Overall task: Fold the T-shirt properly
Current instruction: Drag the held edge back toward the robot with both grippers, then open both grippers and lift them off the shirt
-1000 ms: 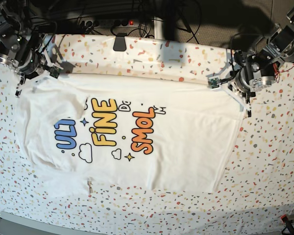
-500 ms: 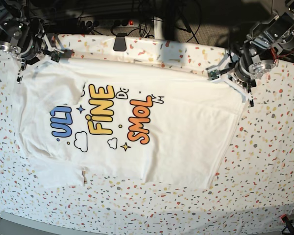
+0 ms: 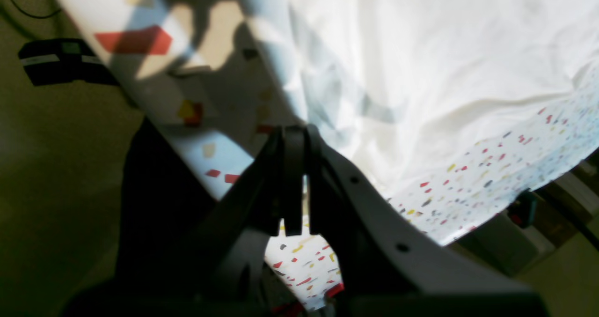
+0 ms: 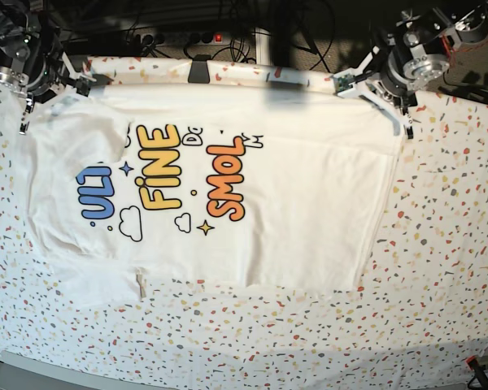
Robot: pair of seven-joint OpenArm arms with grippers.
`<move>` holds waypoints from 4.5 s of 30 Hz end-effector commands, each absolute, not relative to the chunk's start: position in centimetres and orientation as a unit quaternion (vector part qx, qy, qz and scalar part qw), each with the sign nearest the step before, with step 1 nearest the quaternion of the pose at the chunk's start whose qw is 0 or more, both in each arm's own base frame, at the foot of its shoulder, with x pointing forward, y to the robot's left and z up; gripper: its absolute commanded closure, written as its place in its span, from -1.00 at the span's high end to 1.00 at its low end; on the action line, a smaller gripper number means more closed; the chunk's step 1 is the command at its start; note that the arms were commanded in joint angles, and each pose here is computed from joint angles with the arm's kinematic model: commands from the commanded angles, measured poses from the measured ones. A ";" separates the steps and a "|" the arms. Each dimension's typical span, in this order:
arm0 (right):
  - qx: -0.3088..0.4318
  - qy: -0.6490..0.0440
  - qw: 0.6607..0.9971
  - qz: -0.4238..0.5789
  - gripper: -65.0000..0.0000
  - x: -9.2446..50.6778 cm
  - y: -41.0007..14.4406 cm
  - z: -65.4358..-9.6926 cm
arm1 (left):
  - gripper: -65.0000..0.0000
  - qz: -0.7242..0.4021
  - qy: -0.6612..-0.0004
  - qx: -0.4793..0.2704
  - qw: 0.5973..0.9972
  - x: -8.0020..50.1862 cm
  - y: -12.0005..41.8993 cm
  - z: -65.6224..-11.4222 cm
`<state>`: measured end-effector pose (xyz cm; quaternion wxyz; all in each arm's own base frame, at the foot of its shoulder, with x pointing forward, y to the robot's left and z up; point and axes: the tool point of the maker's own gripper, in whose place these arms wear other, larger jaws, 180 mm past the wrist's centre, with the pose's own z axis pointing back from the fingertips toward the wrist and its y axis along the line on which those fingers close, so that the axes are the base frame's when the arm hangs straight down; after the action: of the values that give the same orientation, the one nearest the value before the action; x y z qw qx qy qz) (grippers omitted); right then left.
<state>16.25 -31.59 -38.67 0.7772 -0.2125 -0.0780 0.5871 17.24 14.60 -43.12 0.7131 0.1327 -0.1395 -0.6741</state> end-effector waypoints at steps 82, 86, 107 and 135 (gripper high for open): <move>-0.215 -0.061 0.776 0.589 -0.30 15.5 -32.1 -38.1 | -0.84 -0.678 -0.100 0.163 0.710 15.1 16.4 -43.4; -0.215 -0.061 0.776 0.589 -0.30 15.5 -32.1 -38.1 | -0.84 -0.684 -0.106 0.199 0.694 16.1 17.0 -42.8; -0.215 -0.062 0.777 0.589 -0.30 15.5 -32.1 -38.1 | -0.84 -0.683 -0.246 0.165 0.667 17.9 10.7 -36.3; -0.187 -0.155 0.770 0.590 0.02 17.2 -25.8 -34.6 | -0.30 -0.561 -0.347 0.176 0.730 20.7 10.4 -34.0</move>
<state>16.43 -25.55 -35.45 0.7766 -0.1740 -0.1471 0.5873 20.09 10.19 -34.84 0.7363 0.1663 -0.3332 -0.5650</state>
